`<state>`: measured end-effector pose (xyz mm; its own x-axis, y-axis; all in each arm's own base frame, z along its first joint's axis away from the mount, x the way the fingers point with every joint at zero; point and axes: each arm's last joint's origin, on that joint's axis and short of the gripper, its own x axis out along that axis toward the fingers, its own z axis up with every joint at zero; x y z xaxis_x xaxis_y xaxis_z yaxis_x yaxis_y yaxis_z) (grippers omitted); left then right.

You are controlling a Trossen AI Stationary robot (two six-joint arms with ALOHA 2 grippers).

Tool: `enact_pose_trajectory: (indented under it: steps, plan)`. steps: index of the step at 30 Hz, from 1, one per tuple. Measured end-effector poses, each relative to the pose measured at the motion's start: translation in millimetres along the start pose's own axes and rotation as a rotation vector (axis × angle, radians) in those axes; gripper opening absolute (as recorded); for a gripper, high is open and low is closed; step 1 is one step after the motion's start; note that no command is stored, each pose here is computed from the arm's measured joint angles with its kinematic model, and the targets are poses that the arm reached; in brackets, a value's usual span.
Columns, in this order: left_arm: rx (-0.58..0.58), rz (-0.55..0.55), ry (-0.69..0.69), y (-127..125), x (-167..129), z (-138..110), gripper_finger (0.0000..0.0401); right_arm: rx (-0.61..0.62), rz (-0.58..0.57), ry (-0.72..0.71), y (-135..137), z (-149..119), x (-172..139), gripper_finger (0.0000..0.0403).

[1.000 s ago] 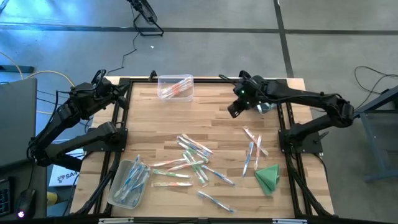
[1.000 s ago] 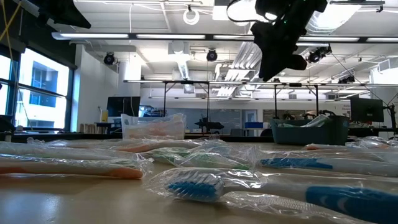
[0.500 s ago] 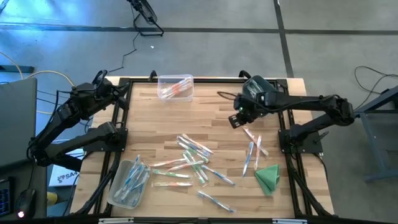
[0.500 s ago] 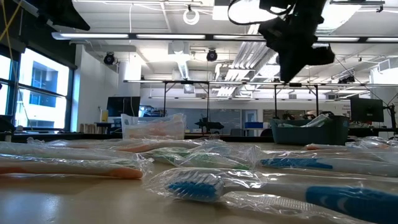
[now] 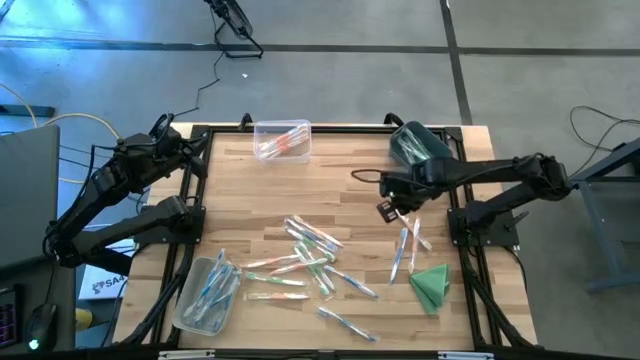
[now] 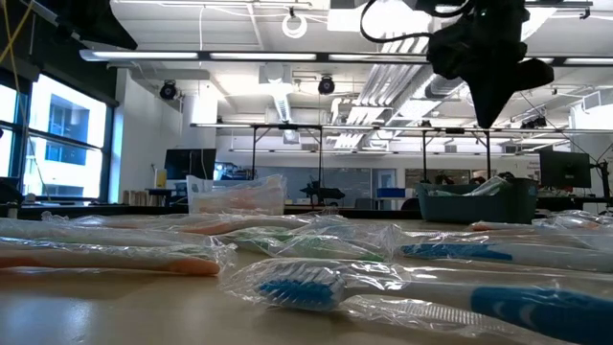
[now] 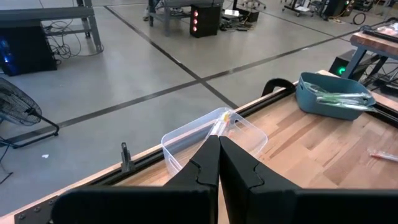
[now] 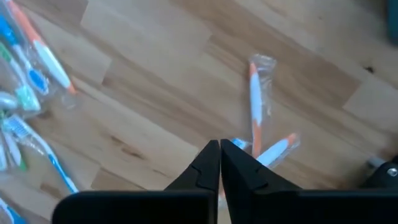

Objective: Pick & Place Toothbrushes
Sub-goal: Put the orange toothbrush into the transparent bin

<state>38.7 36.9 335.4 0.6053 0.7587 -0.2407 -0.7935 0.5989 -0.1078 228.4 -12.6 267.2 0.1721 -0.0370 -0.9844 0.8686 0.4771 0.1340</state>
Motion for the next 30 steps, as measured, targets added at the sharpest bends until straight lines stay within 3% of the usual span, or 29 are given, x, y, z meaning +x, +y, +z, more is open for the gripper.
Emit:
enact_pose_trajectory:
  steps: [7,12,20,23,30]
  plan:
    - [0.0,0.0,0.0,0.0,0.0,0.0,0.0001,-0.011,-0.016,0.032,1.0,-21.6,21.6,0.0004]
    - [-0.011,0.0,0.0,0.0,0.0,0.0,0.0001,0.025,0.044,0.072,-8.3,-38.6,42.8,0.0003]
    - [-0.011,0.0,0.0,0.0,0.0,0.0,0.0001,0.285,0.059,0.0,-33.5,-57.6,39.1,0.0004]
    - [-0.011,0.001,-0.001,0.0,0.0,0.0,0.0001,0.331,0.053,-0.015,-38.1,-62.3,35.9,0.0004]
    - [-0.011,0.001,-0.001,0.0,0.0,0.0,0.0001,0.364,-0.105,-0.012,-48.1,-69.5,38.3,0.0007]
